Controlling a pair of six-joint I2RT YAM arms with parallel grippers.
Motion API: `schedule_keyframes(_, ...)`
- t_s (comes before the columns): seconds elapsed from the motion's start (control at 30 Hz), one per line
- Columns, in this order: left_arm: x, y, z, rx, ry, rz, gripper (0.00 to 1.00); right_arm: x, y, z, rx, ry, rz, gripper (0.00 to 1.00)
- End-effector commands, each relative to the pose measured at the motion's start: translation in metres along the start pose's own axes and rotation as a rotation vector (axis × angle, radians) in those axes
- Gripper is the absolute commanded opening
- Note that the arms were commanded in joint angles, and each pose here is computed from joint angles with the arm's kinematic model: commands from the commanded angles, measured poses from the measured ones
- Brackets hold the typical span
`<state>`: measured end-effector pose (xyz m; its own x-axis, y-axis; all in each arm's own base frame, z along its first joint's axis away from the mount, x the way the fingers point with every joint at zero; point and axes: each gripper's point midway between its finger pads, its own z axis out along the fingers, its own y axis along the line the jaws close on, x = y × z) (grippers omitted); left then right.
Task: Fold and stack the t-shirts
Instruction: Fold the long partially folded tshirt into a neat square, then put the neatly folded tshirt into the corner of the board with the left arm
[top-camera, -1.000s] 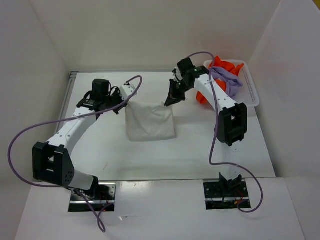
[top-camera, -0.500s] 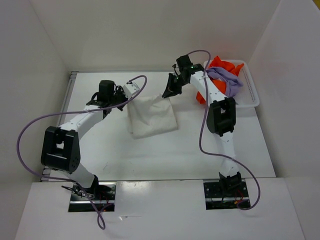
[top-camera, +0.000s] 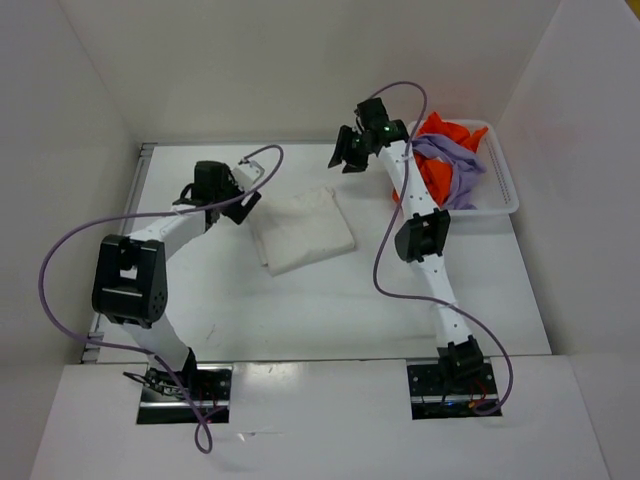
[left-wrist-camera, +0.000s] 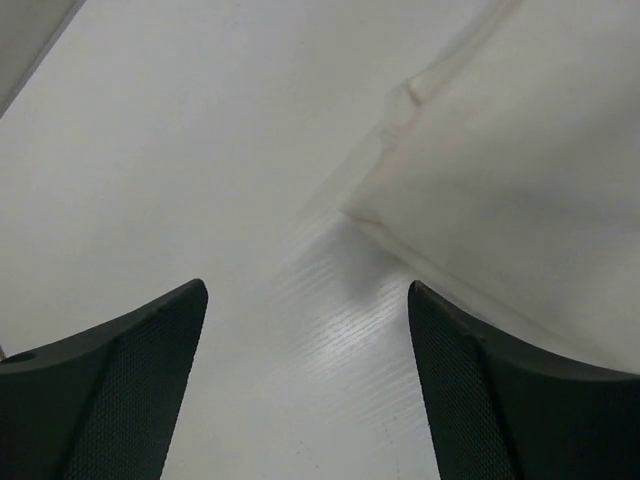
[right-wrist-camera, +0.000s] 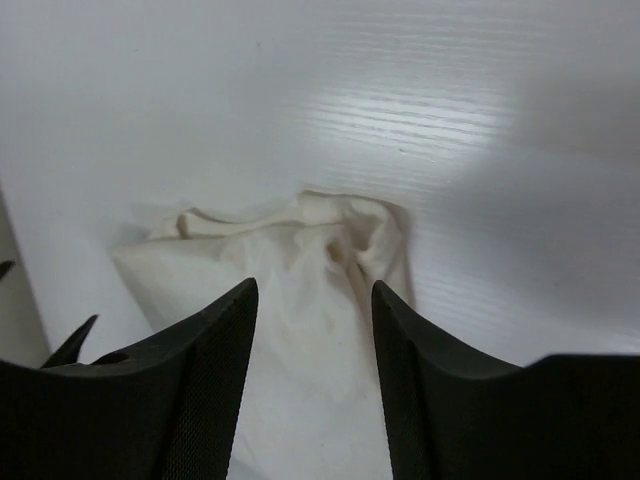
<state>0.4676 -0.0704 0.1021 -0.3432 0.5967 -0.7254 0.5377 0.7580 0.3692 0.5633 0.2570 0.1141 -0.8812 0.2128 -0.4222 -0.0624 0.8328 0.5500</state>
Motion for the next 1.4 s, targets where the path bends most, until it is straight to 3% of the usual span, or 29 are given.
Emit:
schedule_keyframes(0.0,-0.037,0.028,-0.015,-0.046,-0.039,-0.106,0.9,-0.015,0.035,-0.061,0.114,-0.137,-0.142,0.56)
schedule_keyframes(0.1,-0.059,0.015,-0.03,0.054,-0.055,-0.219,1.0,-0.027,0.054,-0.093,0.163,-0.231,-0.171,0.59)
schedule_keyframes(0.23,-0.059,-0.038,-0.068,0.307,-0.001,-0.338,1.0,-0.039,0.071,-0.157,0.259,-0.373,-0.169,0.62)
schedule_keyframes(0.33,-0.05,-0.053,-0.104,0.406,0.051,-0.441,1.0,-0.033,0.112,-0.213,0.257,-0.482,-0.207,0.64)
schedule_keyframes(0.37,-0.033,-0.059,-0.126,0.434,0.104,-0.5,1.0,-0.012,0.143,-0.246,0.266,-0.527,-0.248,0.66)
schedule_keyframes(0.4,-0.03,-0.064,-0.126,0.451,0.11,-0.507,1.0,-0.008,0.137,-0.235,0.29,-0.494,-0.253,0.68)
schedule_keyframes(0.47,-0.021,-0.071,-0.145,0.457,0.133,-0.511,1.0,0.027,0.172,-0.266,0.274,-0.518,-0.317,0.72)
schedule_keyframes(0.53,-0.009,-0.079,-0.156,0.461,0.159,-0.53,1.0,0.055,0.164,-0.263,0.377,-0.491,-0.344,0.8)
schedule_keyframes(0.57,-0.002,-0.081,-0.159,0.462,0.175,-0.544,1.0,0.071,0.174,-0.288,0.343,-0.506,-0.347,0.8)
schedule_keyframes(0.63,0.0,-0.092,-0.166,0.504,0.171,-0.579,1.0,0.099,0.155,-0.275,0.392,-0.428,-0.314,0.81)
schedule_keyframes(0.8,-0.001,-0.086,-0.148,0.486,0.125,-0.64,1.0,0.132,0.129,-0.264,0.357,-0.41,-0.299,0.84)
schedule_keyframes(0.9,0.0,-0.059,-0.116,0.649,0.186,-0.809,1.0,0.123,0.14,-0.272,0.236,-0.466,-0.24,0.84)
schedule_keyframes(0.97,-0.001,-0.049,-0.102,0.71,0.202,-0.846,1.0,0.123,0.135,-0.273,0.251,-0.477,-0.251,0.84)
schedule_keyframes(1.1,-0.007,-0.036,-0.077,0.535,0.157,-0.774,1.0,0.119,0.121,-0.277,0.31,-0.497,-0.247,0.84)
schedule_keyframes(1.37,0.035,-0.081,-0.025,0.452,0.385,-0.828,1.0,0.133,0.111,-0.283,0.264,-0.499,-0.193,0.84)
